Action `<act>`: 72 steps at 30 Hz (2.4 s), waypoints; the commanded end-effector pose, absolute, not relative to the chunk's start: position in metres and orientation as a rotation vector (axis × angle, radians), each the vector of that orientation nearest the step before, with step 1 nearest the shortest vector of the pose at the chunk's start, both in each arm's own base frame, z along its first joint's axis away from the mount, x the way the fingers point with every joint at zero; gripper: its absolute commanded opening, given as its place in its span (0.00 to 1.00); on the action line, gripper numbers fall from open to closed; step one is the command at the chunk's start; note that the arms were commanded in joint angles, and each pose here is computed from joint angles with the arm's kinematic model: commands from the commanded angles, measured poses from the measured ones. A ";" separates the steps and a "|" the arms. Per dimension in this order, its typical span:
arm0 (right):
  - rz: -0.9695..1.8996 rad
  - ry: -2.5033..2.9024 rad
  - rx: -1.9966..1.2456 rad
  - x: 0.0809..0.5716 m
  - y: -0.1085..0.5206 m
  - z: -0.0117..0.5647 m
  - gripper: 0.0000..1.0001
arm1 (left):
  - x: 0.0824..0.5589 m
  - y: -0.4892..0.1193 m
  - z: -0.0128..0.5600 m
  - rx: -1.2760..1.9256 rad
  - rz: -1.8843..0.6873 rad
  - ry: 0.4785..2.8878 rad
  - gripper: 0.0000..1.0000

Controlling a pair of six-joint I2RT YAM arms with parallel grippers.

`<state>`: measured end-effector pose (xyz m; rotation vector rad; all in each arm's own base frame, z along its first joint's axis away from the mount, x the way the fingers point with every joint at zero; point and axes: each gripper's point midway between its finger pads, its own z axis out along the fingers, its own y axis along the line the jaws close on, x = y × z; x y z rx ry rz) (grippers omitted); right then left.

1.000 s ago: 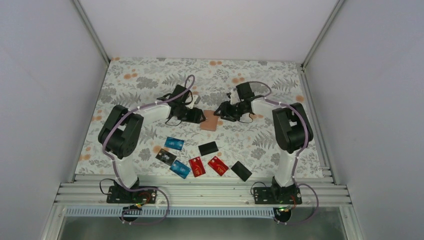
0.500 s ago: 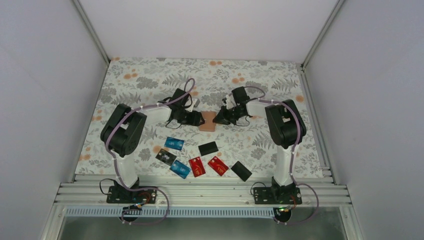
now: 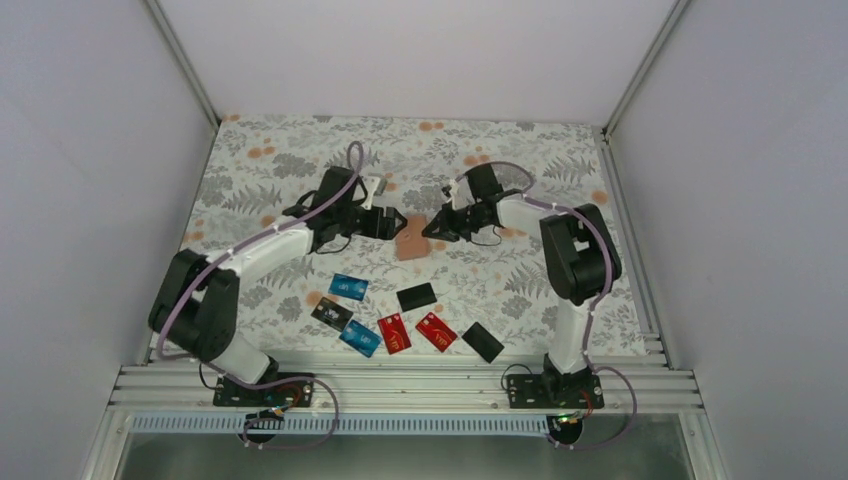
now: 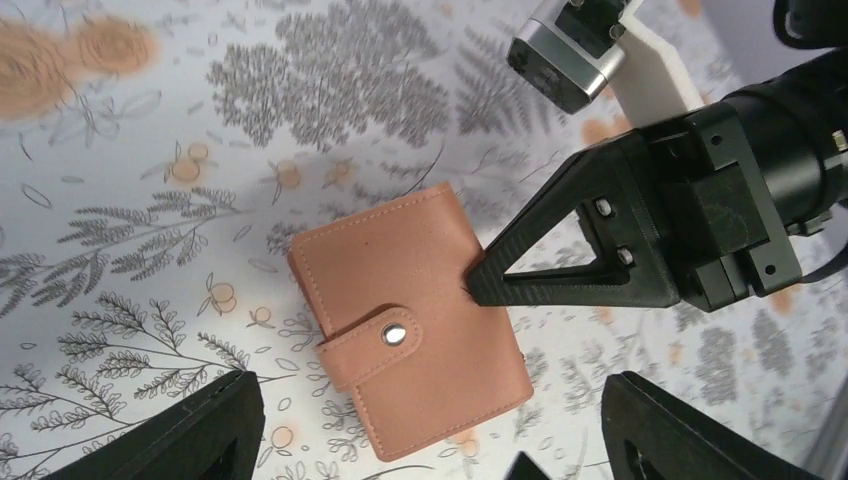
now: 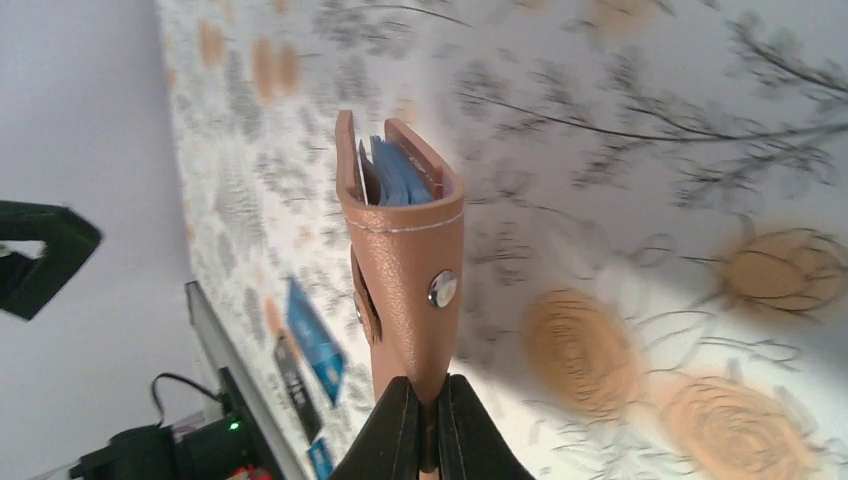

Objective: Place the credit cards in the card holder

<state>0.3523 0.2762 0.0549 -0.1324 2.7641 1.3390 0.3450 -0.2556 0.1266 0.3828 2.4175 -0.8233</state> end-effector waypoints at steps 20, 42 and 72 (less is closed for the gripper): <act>1.647 2.097 -0.797 0.298 0.304 0.274 0.04 | 0.300 -0.233 0.259 0.568 -1.233 1.955 0.81; 1.468 2.031 -0.846 0.283 0.312 0.299 0.76 | 0.282 -0.238 0.330 0.603 -1.314 1.794 0.02; 1.694 1.749 -1.059 0.224 0.304 0.350 0.12 | 0.261 -0.259 0.372 0.748 -1.430 1.731 0.03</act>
